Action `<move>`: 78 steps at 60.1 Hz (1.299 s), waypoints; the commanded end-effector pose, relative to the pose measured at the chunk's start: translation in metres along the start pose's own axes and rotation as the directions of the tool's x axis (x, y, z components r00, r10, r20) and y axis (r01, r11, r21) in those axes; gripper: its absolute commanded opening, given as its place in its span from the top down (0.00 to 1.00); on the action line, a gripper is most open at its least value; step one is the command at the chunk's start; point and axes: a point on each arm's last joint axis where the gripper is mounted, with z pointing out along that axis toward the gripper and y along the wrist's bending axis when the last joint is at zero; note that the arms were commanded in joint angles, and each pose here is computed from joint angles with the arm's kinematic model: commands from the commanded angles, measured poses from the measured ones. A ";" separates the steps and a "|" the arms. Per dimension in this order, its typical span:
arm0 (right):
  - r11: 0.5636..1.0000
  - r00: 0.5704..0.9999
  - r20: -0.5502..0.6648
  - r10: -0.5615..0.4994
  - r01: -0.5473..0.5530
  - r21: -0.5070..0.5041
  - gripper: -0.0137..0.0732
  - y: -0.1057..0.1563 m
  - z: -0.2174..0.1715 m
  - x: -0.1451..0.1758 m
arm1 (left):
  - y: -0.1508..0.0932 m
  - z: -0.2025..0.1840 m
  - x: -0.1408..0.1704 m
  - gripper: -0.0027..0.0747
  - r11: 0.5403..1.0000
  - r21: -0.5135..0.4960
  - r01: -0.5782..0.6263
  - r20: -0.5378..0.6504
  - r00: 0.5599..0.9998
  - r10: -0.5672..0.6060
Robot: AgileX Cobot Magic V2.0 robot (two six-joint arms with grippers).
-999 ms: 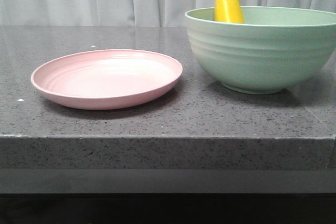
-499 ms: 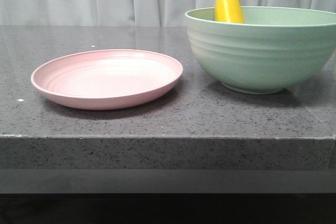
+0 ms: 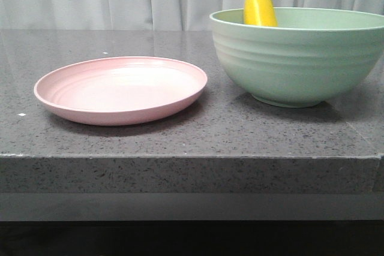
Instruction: Transfer banana from pink plate to green bowl
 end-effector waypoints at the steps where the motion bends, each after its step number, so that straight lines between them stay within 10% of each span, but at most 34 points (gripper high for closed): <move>1: 1.000 0.994 0.110 -0.018 0.015 0.027 0.91 -0.003 -0.001 -0.001 | 0.001 -0.002 -0.008 0.99 1.000 -0.007 0.011 0.104 0.995 -0.010; 18: 0.999 0.994 0.107 -0.033 0.029 0.036 0.91 -0.008 -0.012 0.048 | 0.001 -0.002 -0.008 0.99 1.000 -0.007 0.011 0.104 0.995 -0.010; 78: 0.999 0.996 0.092 -0.004 0.001 0.032 0.91 -0.008 -0.011 0.049 | 0.001 -0.002 -0.007 0.99 1.000 -0.007 0.011 0.102 0.995 -0.010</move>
